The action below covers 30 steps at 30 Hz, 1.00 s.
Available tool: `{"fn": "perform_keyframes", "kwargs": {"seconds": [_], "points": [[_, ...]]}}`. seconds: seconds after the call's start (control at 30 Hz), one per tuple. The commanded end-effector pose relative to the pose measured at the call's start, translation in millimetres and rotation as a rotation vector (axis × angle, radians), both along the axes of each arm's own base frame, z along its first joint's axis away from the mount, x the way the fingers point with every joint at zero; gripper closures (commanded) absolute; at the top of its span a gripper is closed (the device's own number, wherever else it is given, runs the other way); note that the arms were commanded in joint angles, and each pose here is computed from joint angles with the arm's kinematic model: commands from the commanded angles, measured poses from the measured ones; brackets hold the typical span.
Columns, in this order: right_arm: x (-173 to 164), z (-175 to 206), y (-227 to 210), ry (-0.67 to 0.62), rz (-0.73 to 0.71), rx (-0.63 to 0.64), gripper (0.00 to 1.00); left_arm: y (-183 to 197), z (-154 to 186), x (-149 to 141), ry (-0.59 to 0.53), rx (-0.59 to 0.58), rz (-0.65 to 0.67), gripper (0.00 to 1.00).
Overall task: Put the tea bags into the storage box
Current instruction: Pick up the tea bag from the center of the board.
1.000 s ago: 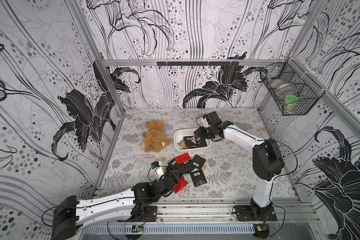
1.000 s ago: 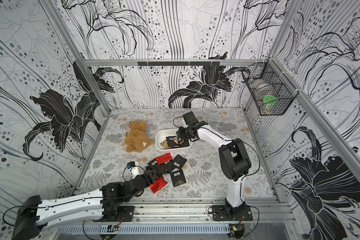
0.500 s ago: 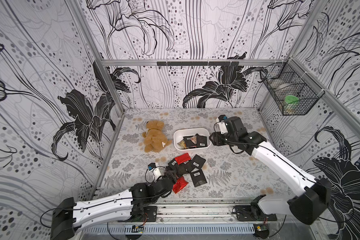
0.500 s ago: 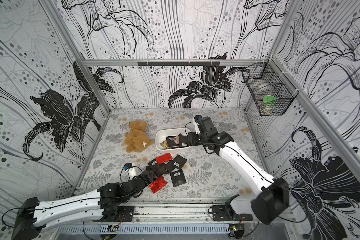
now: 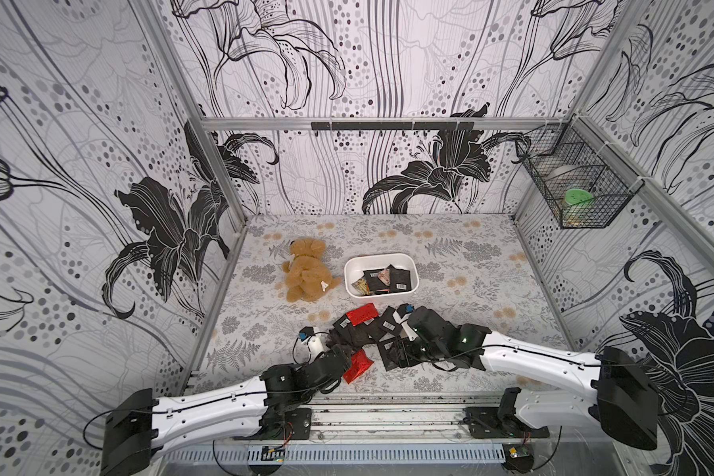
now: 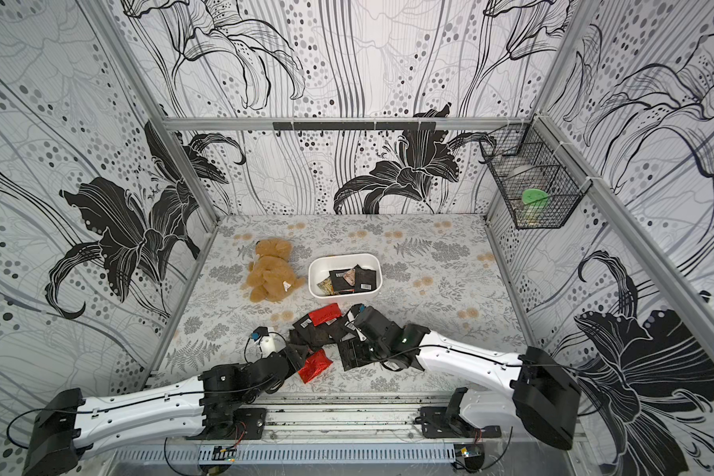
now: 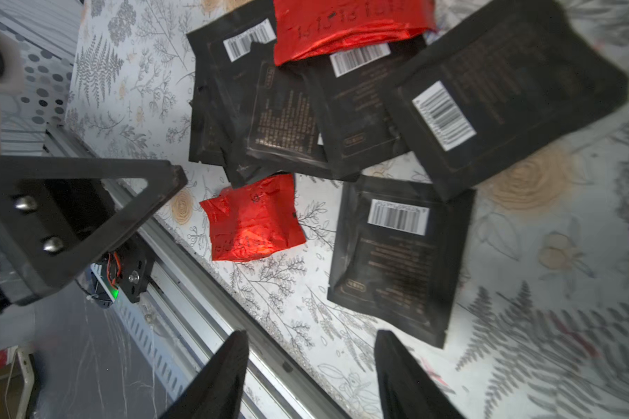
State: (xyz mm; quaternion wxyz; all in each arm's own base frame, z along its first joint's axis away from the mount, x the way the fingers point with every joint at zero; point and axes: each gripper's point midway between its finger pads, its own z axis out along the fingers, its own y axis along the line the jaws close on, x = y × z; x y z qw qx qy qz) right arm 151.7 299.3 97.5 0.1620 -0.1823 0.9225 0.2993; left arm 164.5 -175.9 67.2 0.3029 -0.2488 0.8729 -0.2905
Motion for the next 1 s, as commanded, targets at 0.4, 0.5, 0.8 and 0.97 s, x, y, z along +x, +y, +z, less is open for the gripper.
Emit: {"fn": "perform_keyframes", "kwargs": {"seconds": [0.4,0.5,0.8,0.97], "points": [[9,-24,68,0.044,0.064,0.017,0.44,-10,-27,-10,0.075,-0.041,-0.041,0.55],[8,-30,77,0.048,0.081,-0.003,0.44,-15,-34,-13,0.094,-0.062,-0.057,0.56],[10,-54,74,0.054,0.086,-0.119,0.44,-12,-48,-18,0.130,-0.025,-0.065,0.59],[10,-60,67,0.047,0.075,-0.177,0.43,-11,-51,-19,0.138,-0.011,-0.066,0.61]]}}
